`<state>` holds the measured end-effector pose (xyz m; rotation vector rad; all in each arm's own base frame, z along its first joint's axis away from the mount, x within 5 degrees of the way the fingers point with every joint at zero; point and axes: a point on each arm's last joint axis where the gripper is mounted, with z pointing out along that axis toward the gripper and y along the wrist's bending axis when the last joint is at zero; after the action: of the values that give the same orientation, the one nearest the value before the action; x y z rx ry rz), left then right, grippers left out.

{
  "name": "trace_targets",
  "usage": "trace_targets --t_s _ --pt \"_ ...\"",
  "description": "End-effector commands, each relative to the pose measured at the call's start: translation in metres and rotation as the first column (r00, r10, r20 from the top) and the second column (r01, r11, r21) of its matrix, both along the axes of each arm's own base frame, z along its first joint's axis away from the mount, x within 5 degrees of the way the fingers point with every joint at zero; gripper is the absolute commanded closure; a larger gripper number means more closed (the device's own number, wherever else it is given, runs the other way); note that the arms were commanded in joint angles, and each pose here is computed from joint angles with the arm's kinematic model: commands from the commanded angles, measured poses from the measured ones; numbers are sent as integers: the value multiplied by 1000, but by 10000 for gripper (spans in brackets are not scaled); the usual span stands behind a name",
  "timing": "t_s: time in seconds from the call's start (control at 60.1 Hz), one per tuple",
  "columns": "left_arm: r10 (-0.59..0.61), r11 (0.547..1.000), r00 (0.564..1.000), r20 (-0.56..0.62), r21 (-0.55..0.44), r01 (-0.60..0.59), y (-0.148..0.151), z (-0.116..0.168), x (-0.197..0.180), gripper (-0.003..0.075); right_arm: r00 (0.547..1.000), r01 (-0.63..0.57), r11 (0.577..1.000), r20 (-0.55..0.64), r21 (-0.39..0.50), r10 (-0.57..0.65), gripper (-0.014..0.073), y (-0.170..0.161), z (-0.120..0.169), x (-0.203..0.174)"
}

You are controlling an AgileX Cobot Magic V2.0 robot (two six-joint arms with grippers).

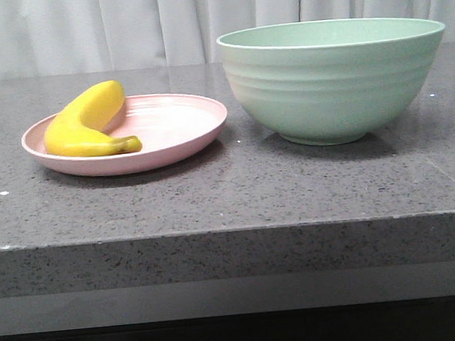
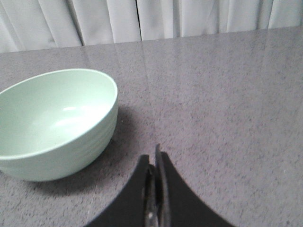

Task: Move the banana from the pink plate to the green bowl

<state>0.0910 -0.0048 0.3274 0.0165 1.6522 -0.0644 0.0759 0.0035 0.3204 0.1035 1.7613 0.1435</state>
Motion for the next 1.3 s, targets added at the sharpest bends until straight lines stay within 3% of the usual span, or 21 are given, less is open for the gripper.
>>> trace_targets --t_s 0.0,0.117,0.183,0.266,0.3,0.316,0.333,0.383,0.466,0.599,0.733,0.866,1.032,1.282 --pt "3 1000 998 65 -17 -2 0 20 11 741 997 16 1000 76 -21 -14 663 -2 24 9" --pt "2 1000 998 57 -25 -1 -1 19 15 734 994 19 1000 105 -20 -16 649 -2 29 13" --pt "2 1000 998 59 -25 -1 -1 19 15 673 993 19 1000 117 -20 -17 579 -2 30 13" --pt "2 1000 998 59 -25 -1 -1 19 15 514 992 20 1000 124 -20 -17 419 -2 30 13" --pt "2 1000 998 59 -25 -1 -1 19 15 396 992 20 1000 125 -19 -17 356 -2 31 13" --pt "2 1000 998 59 -25 -1 -1 19 15 375 992 20 1000 125 -19 -17 307 -2 31 13" --pt "2 1000 998 57 -25 -1 -1 19 15 294 992 20 1000 125 -19 -17 277 -2 31 13" --pt "2 1000 998 57 -25 -1 -1 19 15 174 992 20 1000 125 -19 -17 179 -2 31 13" --pt "3 1000 998 57 -25 -1 -1 19 16 72 992 20 1000 125 -19 -17 79 -2 31 13" --pt "-5 994 999 45 -110 10 -2 19 18 76 992 20 1000 125 -19 -17 67 -2 31 13" --pt "-49 994 994 -101 -106 38 -8 21 33 82 992 20 1000 125 -19 -17 67 -2 31 13" --pt "-135 989 957 -258 -99 113 -23 27 62 83 992 20 1000 124 -20 -17 67 -2 30 13" --pt "-241 970 887 -394 -94 223 -53 30 100 82 992 20 1000 124 -20 -17 67 -2 30 13" --pt "-318 942 735 -599 -112 317 -103 21 154 83 992 20 1000 124 -20 -17 67 -2 30 13"
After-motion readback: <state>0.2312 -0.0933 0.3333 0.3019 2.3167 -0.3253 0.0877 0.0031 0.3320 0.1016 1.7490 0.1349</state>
